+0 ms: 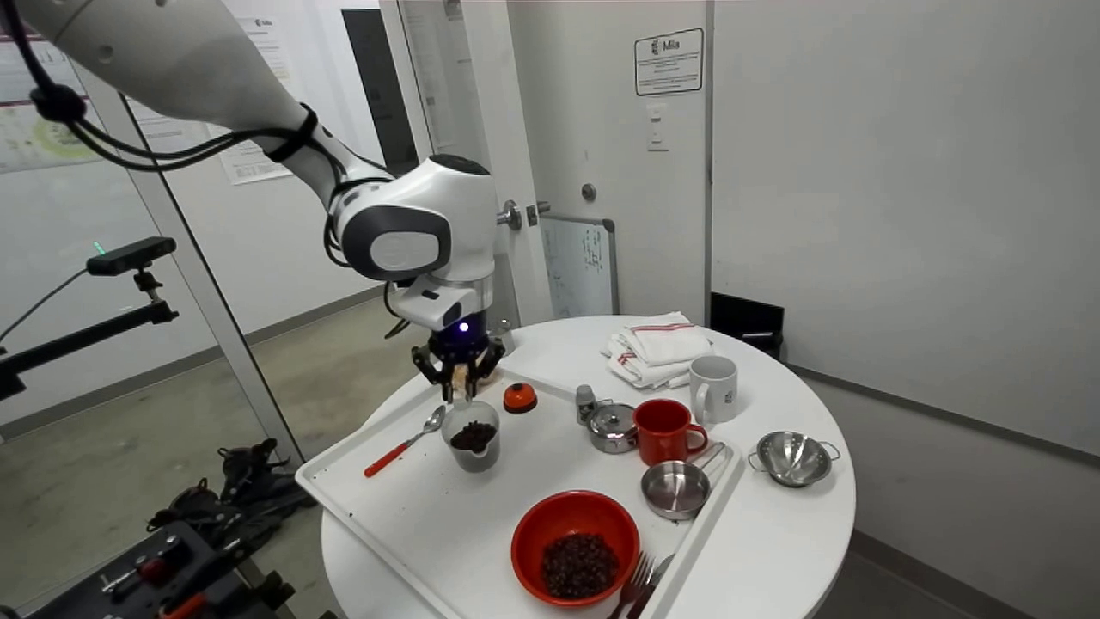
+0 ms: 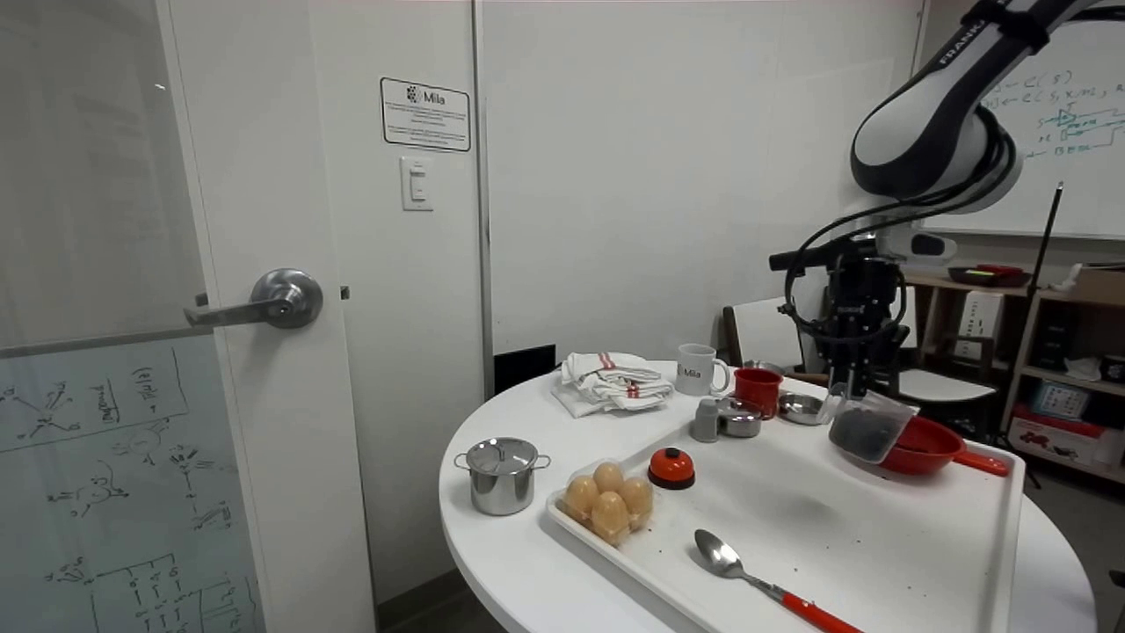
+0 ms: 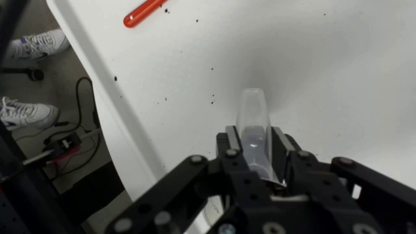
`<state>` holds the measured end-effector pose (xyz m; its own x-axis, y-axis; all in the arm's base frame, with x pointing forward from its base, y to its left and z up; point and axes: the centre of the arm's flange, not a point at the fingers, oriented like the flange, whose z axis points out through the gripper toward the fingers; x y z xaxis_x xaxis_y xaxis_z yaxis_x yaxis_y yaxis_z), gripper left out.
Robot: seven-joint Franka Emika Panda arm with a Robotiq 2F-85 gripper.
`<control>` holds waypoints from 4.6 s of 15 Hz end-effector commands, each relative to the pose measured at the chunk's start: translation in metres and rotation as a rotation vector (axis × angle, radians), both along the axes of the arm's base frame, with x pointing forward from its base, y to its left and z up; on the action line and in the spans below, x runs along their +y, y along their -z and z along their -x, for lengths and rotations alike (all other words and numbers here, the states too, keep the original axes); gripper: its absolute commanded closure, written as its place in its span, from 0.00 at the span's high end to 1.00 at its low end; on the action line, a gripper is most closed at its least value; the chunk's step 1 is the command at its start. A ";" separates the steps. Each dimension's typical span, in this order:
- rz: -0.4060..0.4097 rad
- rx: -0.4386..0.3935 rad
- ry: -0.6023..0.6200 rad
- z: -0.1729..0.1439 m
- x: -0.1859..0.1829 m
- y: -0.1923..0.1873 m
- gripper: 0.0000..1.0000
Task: Pour some of the contents in the clear jug into the red bowl
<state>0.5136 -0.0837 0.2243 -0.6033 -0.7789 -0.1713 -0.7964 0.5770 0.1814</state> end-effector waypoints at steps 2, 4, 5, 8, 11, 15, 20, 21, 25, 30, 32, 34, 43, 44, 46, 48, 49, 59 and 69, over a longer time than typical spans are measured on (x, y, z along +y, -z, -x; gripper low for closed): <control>-0.099 -0.059 0.160 -0.007 -0.038 -0.010 0.07; -0.125 -0.076 0.219 -0.001 -0.055 -0.011 0.07; -0.137 -0.083 0.244 0.004 -0.062 -0.009 0.07; -0.164 -0.106 0.301 0.015 -0.079 -0.006 0.07; -0.182 -0.143 0.339 0.031 -0.094 -0.004 0.07; -0.162 -0.248 0.349 0.063 -0.120 -0.002 0.07; -0.181 -0.450 0.283 0.100 -0.150 -0.004 0.07; -0.188 -0.490 0.268 0.104 -0.154 -0.006 0.07; -0.265 -0.631 0.278 0.119 -0.169 -0.007 0.07; -0.428 -0.737 0.366 0.145 -0.177 0.011 0.07; -0.463 -0.759 0.395 0.159 -0.180 0.016 0.07; -0.487 -0.776 0.420 0.171 -0.184 0.021 0.07; -0.557 -0.870 0.511 0.209 -0.190 0.044 0.07; -0.561 -0.877 0.516 0.213 -0.189 0.047 0.07; -0.564 -0.885 0.519 0.222 -0.186 0.053 0.07; -0.556 -0.882 0.514 0.229 -0.183 0.058 0.07; -0.538 -0.877 0.508 0.223 -0.184 0.055 0.07; -0.246 -0.712 0.214 0.145 -0.169 0.002 0.07; -0.343 -0.867 0.213 0.175 -0.188 0.013 0.07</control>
